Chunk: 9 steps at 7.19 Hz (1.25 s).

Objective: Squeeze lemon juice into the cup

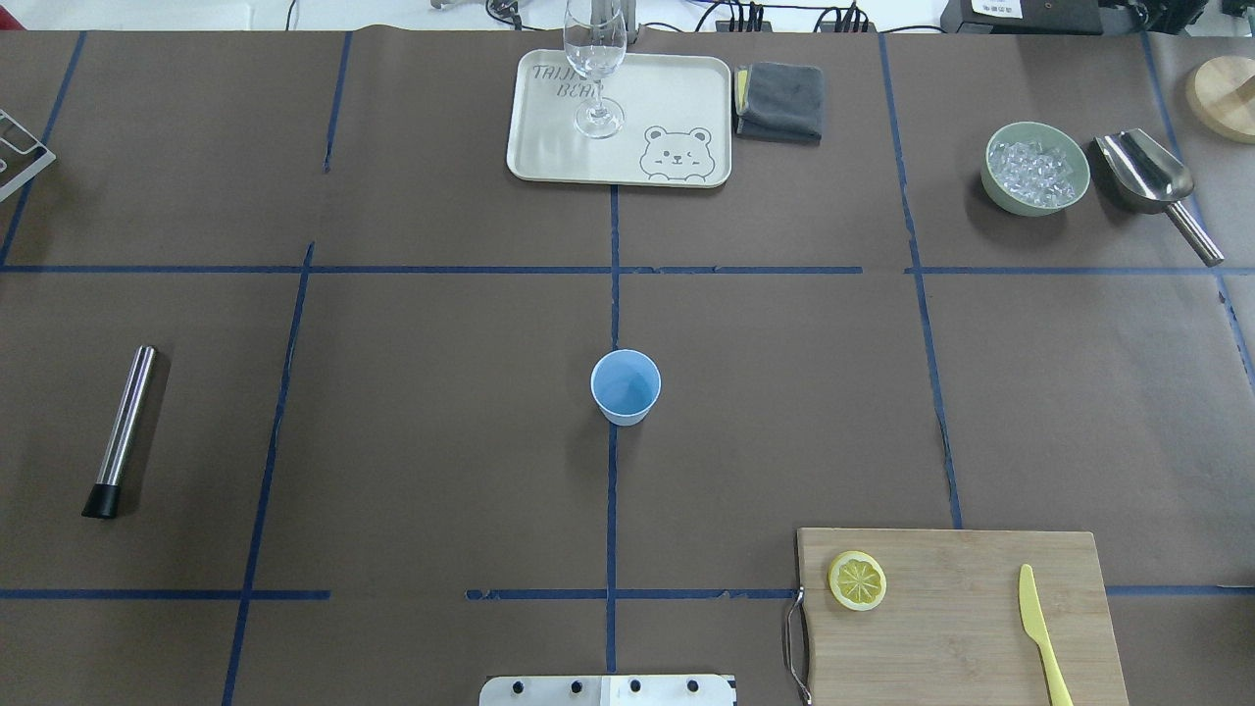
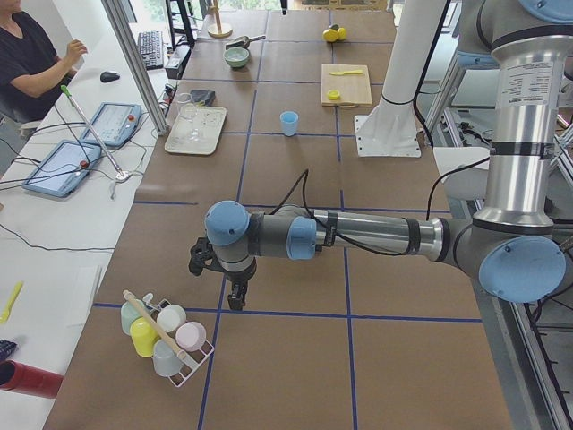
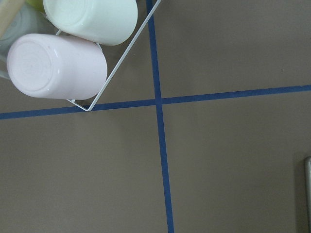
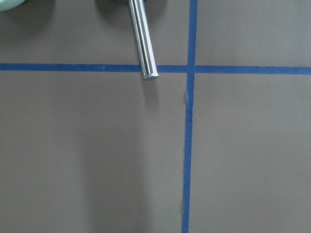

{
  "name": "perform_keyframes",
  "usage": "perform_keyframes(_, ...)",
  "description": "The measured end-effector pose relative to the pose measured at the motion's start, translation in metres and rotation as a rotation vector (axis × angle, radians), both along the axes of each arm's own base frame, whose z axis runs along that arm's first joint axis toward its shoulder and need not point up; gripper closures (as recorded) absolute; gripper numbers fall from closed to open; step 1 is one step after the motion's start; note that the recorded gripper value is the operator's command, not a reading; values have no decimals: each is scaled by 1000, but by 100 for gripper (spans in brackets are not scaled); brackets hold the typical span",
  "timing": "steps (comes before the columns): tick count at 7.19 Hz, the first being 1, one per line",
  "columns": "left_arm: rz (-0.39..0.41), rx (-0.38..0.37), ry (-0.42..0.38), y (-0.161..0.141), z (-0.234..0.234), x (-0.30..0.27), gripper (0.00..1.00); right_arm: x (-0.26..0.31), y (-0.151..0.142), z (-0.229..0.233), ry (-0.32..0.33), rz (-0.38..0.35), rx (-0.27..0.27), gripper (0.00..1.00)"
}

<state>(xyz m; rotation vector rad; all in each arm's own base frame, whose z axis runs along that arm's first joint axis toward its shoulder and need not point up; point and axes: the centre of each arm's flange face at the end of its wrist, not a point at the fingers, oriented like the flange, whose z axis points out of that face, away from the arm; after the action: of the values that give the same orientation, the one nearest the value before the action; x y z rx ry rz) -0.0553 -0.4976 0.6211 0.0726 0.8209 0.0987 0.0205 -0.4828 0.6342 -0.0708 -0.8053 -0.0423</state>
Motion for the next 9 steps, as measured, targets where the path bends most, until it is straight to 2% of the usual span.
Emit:
perform_keyframes(3, 9, 13, 2, -2, -5, 4, 0, -5, -1, 0, 0, -8, -2, 0)
perform_keyframes(4, 15, 15, 2, -2, -7, 8, 0, -11, -2, -3, -2, -19, 12, 0)
perform_keyframes(6, 22, 21, 8, -1, -9, 11, 0, -32, -7, -13, -19, -58, 109, 0)
perform_keyframes(8, 22, 19, 12, -3, -8, 13, 0, -78, -4, -35, -63, -130, 221, 0)
perform_keyframes(9, 24, 24, 14, -3, -9, 14, 0, -104, 2, -51, -94, -133, 243, 0)
